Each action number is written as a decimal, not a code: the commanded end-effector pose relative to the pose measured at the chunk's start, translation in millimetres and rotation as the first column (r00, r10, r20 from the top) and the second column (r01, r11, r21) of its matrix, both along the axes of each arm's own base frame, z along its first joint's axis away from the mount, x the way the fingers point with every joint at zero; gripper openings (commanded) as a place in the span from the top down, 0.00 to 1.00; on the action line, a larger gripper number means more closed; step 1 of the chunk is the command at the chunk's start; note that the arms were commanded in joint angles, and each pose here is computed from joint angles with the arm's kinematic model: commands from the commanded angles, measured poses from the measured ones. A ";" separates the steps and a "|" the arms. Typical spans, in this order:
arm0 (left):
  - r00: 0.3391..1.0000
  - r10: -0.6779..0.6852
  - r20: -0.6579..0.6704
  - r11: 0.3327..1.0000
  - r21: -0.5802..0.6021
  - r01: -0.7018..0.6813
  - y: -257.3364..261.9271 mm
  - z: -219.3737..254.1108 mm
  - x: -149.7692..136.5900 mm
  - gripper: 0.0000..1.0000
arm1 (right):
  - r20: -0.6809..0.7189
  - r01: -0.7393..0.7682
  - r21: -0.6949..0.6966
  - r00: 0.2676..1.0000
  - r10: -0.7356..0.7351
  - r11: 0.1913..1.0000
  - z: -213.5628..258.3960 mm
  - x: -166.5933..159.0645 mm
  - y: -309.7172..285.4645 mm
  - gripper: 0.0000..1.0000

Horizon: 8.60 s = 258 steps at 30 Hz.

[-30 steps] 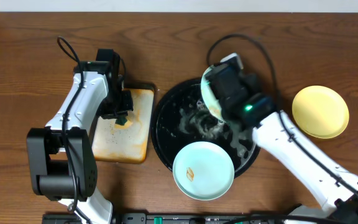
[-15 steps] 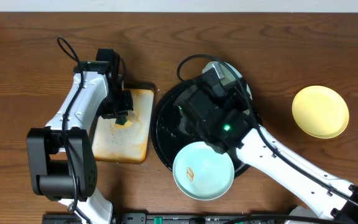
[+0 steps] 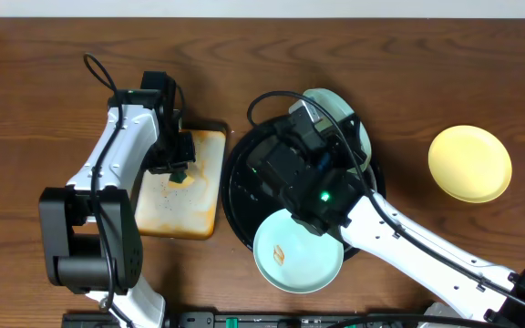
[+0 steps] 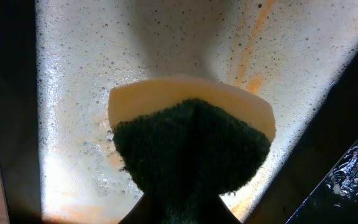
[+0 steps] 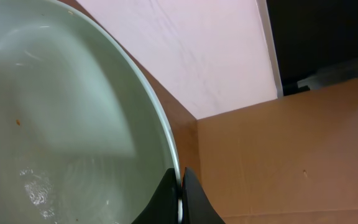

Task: Clean dirty plates on tray and stack at the side
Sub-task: 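Lift the light-blue plate out of the black tray with the right gripper, then place the light-blue plate onto the yellow plate with the right gripper, then grip the rim of the remaining light-blue plate with the right gripper, then rub the sponge in the soapy tray with the left gripper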

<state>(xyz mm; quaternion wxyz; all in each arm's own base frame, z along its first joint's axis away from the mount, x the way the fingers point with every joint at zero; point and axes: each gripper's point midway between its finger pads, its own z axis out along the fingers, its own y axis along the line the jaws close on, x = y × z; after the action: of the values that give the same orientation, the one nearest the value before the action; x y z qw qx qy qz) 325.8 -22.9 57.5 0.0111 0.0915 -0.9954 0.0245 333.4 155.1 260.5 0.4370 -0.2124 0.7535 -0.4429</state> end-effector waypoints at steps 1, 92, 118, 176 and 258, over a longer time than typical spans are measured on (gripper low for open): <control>1.000 -0.011 -0.011 1.000 -0.009 0.011 -2.3 -2.2 -2.7 0.85 | 0.048 0.016 -0.004 0.999 -0.015 1.000 16.7 -3.5 -2.6 0.99; 1.000 -0.011 -0.015 1.000 -0.010 0.011 -2.3 -2.0 -3.7 0.85 | -0.694 0.670 0.714 0.636 -0.338 -0.205 -182.8 -19.2 -347.5 0.99; 0.997 -0.011 0.071 1.000 -0.012 0.012 -2.1 35.2 -7.1 0.86 | -0.561 0.516 0.827 0.726 0.398 0.225 -89.0 -31.3 -83.8 0.49; 0.988 -0.011 0.156 1.000 0.015 0.009 3.1 58.8 -4.9 0.78 | -0.558 0.449 0.803 0.797 0.231 0.392 -219.8 -23.8 -35.3 0.99; 0.980 0.102 0.172 0.989 -0.119 -0.082 -17.9 14.3 -0.5 0.92 | -0.549 0.441 0.809 0.802 0.233 0.388 -218.7 -21.5 -34.6 0.99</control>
<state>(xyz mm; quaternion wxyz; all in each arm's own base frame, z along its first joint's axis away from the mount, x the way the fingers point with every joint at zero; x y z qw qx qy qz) 307.2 -38.4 33.7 -0.0106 0.1423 -0.9867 0.0775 305.2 121.8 36.1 0.1832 -0.0213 0.9769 0.1081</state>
